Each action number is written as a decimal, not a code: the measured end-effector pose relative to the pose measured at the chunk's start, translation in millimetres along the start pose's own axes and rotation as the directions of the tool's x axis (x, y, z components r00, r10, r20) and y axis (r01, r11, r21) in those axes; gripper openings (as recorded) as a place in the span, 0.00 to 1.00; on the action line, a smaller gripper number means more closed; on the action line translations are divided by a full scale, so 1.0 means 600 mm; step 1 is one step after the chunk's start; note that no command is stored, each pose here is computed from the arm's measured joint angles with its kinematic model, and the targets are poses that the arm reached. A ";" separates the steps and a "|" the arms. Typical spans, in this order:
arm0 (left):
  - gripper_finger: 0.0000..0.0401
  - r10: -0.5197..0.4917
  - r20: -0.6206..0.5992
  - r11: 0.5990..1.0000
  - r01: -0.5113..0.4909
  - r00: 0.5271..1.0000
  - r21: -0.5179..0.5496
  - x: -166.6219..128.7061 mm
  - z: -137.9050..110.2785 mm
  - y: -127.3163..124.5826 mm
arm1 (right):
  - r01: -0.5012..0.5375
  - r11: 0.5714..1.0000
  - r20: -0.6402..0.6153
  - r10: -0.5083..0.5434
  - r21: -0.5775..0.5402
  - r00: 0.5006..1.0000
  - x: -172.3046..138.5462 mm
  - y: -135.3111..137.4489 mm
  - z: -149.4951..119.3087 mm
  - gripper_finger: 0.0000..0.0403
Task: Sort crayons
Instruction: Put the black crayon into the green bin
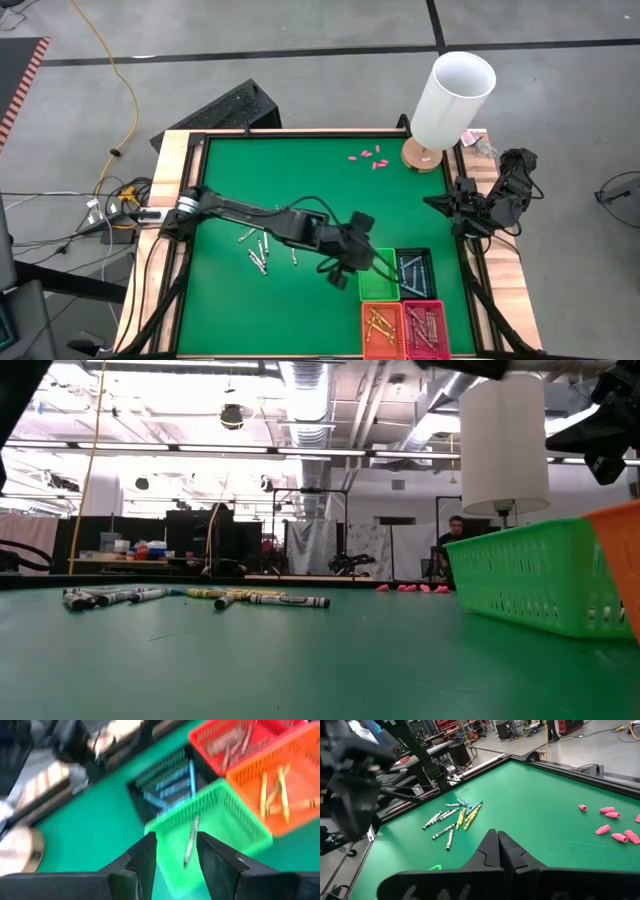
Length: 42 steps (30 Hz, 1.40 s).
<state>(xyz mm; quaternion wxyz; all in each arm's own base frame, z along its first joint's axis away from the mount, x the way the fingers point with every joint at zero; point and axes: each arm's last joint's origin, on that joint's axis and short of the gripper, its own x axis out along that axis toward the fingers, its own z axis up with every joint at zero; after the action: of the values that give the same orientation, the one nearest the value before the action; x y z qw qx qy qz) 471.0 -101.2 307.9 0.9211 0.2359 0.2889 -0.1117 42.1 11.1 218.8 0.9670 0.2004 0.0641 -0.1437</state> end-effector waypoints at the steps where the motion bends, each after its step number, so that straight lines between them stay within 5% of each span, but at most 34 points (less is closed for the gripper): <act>1: 0.31 0.012 -0.033 1.000 -0.012 0.999 -0.005 -0.016 0.000 0.002 | 0.000 1.000 -0.001 0.000 -0.001 1.000 0.000 0.000 0.000 0.00; 7: 0.23 0.056 -0.090 0.994 -0.064 0.994 -0.090 -0.086 -0.027 0.003 | -0.001 1.000 0.000 0.001 0.001 1.000 0.000 0.000 0.000 0.00; 16: 0.16 0.157 -0.114 0.954 -0.180 0.981 -0.238 -0.087 -0.185 -0.061 | 0.000 1.000 0.000 0.000 0.000 1.000 0.000 0.000 0.000 0.00; 25: 0.16 0.052 -0.159 0.961 -0.092 0.986 -0.260 -0.049 -0.278 -0.095 | 0.000 1.000 0.001 0.000 0.000 1.000 0.000 0.000 0.000 0.00; 42: 0.47 -0.023 -0.231 0.956 -0.046 0.973 -0.290 -0.018 -0.331 -0.100 | 0.002 1.000 0.000 -0.002 -0.002 1.000 0.000 0.000 0.000 0.00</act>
<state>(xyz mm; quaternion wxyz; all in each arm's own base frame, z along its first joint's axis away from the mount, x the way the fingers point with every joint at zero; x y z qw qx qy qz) 346.4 -53.2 148.3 0.9065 0.1100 0.4063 -0.0340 42.1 11.0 218.6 0.9671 0.1993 0.0642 -0.1445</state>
